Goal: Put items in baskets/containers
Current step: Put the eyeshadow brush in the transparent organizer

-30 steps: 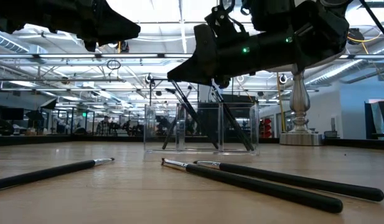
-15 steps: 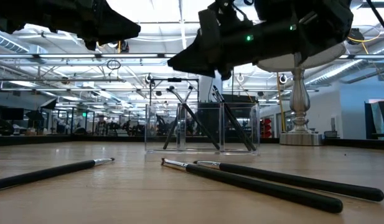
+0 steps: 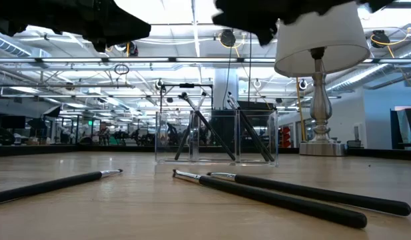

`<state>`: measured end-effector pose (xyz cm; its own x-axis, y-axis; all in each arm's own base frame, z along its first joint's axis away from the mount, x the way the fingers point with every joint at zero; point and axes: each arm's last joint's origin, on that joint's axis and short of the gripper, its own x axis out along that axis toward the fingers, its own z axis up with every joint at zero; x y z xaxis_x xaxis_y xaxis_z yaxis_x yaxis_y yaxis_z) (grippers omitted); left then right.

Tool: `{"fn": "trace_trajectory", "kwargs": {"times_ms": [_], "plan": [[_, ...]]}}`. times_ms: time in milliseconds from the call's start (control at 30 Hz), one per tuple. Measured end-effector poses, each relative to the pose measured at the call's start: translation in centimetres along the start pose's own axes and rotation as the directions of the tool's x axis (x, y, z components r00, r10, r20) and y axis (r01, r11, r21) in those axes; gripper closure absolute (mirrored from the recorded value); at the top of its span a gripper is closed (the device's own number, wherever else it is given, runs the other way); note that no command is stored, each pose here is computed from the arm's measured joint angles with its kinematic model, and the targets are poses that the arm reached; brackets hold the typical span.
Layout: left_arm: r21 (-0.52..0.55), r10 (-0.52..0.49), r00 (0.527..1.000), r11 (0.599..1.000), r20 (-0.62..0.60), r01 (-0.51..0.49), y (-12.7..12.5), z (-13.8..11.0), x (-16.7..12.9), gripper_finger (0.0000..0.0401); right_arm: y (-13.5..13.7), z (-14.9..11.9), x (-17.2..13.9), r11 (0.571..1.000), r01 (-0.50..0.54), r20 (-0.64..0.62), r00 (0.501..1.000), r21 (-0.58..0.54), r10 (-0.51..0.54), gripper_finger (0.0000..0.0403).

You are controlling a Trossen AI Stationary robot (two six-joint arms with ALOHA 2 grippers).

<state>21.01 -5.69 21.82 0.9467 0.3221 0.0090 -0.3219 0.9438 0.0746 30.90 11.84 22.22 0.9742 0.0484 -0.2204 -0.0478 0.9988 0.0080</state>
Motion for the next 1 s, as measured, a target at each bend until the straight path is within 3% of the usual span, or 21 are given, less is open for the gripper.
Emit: {"fn": "trace_trajectory", "kwargs": {"times_ms": [100,200,467,600,767,1000], "plan": [[-0.013,-0.013,1.000,1.000,0.008,0.013,0.0,0.1,0.0,0.0286,2.2,-2.7,0.3,0.999,-0.035,-0.129,0.991,0.039,0.039,0.0262],[-0.028,-0.015,1.000,0.999,0.019,0.016,0.0,0.2,0.0,0.0286,3.7,-6.1,1.2,1.000,0.002,-0.218,0.976,0.027,0.004,0.0264],[-0.026,-0.015,1.000,1.000,0.016,0.016,0.0,0.2,0.0,0.0286,4.5,-9.3,2.7,0.994,0.045,-0.222,0.975,0.100,-0.022,0.0265],[-0.005,-0.014,1.000,1.000,0.015,0.014,0.0,0.2,0.0,0.0286,4.7,-9.3,3.0,0.990,0.028,-0.293,0.956,0.141,0.015,0.0260],[-0.005,-0.015,1.000,1.000,0.016,0.015,0.0,0.2,0.0,0.0286,6.9,-7.6,4.9,0.997,0.062,-0.433,0.901,0.044,-0.037,0.0251],[-0.046,-0.017,1.000,0.999,0.014,0.017,-0.1,0.2,0.0,0.0286,9.5,-3.6,8.2,0.995,0.072,-0.484,0.870,-0.062,-0.093,0.0250]]}}
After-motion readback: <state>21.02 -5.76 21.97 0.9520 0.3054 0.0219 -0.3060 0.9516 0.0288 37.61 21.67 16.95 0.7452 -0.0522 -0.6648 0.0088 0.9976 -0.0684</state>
